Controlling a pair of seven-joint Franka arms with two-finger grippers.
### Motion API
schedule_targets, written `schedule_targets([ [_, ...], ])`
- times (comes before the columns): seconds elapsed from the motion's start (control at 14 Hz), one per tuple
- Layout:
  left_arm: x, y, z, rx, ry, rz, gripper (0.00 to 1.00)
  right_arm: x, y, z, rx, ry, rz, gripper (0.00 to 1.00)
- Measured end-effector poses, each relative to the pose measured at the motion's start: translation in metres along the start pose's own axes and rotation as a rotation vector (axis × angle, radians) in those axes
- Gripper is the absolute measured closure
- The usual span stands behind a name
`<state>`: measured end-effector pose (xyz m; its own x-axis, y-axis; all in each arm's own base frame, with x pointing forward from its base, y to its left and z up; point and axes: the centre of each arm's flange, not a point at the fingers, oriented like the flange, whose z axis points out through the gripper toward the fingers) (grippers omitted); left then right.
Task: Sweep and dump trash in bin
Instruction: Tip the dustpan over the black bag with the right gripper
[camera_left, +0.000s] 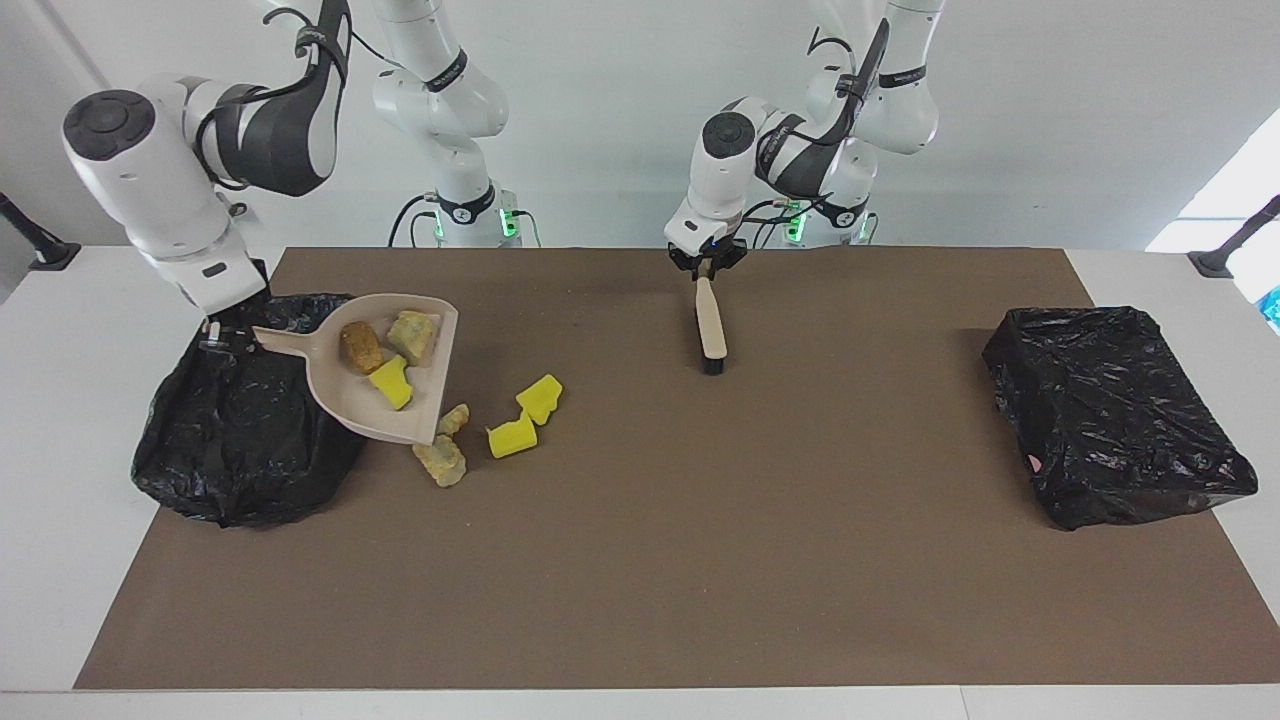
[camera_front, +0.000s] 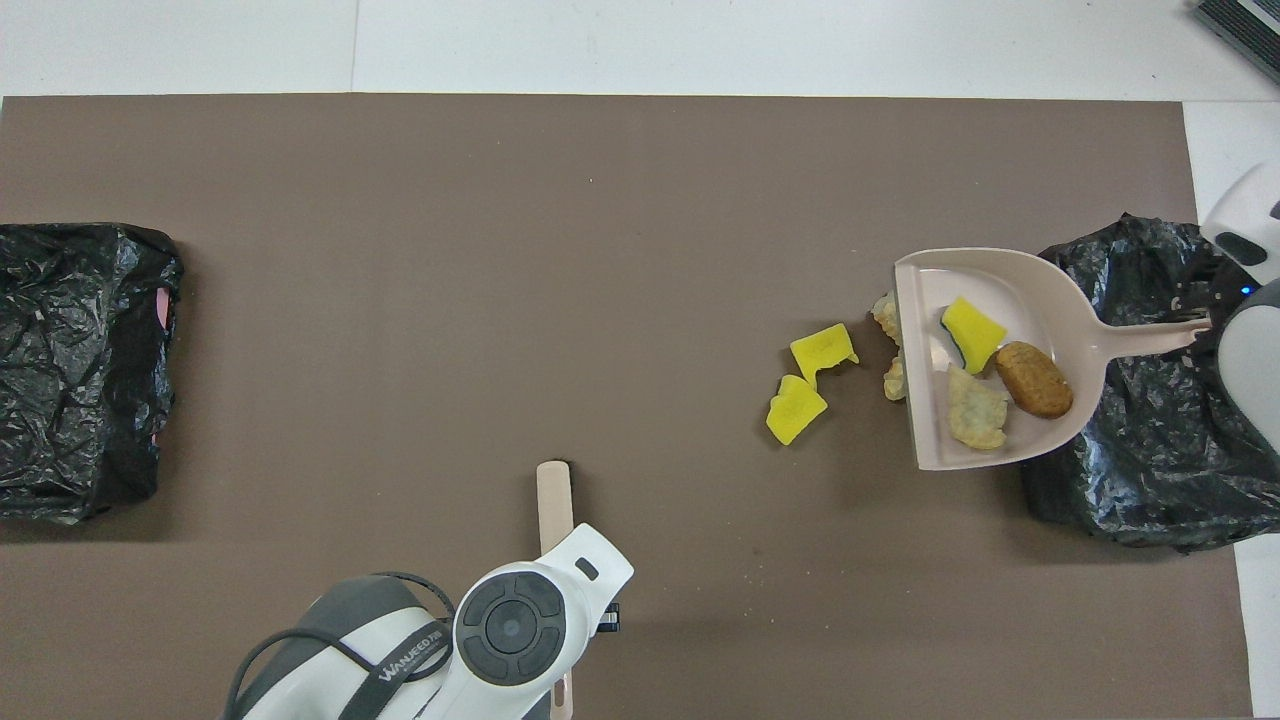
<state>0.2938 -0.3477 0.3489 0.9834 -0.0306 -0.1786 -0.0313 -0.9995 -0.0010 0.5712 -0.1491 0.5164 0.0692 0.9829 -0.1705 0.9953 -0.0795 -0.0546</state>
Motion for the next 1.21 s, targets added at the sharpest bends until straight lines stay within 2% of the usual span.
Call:
schedule_targets([
  [0.21,0.002,-0.003,0.000,0.005,-0.009,-0.007,0.21,-0.054,-0.005,0.004,-0.041,-0.034,0.006,0.68],
  [0.36,0.015,-0.010,-0.012,-0.012,-0.001,-0.037,0.00,-0.091,-0.012,0.006,-0.070,-0.057,-0.008,0.68],
  [0.5,0.048,-0.032,-0.041,-0.043,0.010,-0.080,0.00,-0.114,-0.019,0.009,-0.052,-0.121,-0.026,0.68],
  [0.71,0.097,-0.091,-0.100,-0.079,0.008,-0.105,0.00,-0.117,-0.021,0.009,-0.017,-0.224,-0.067,0.68],
  [0.86,0.114,-0.129,-0.129,-0.087,0.000,-0.105,0.00,-0.116,-0.022,0.009,0.007,-0.281,-0.093,0.68],
  [1.21,0.136,-0.215,-0.140,-0.043,-0.019,-0.081,0.00,-0.105,-0.022,0.001,0.045,-0.427,-0.069,0.68],
])
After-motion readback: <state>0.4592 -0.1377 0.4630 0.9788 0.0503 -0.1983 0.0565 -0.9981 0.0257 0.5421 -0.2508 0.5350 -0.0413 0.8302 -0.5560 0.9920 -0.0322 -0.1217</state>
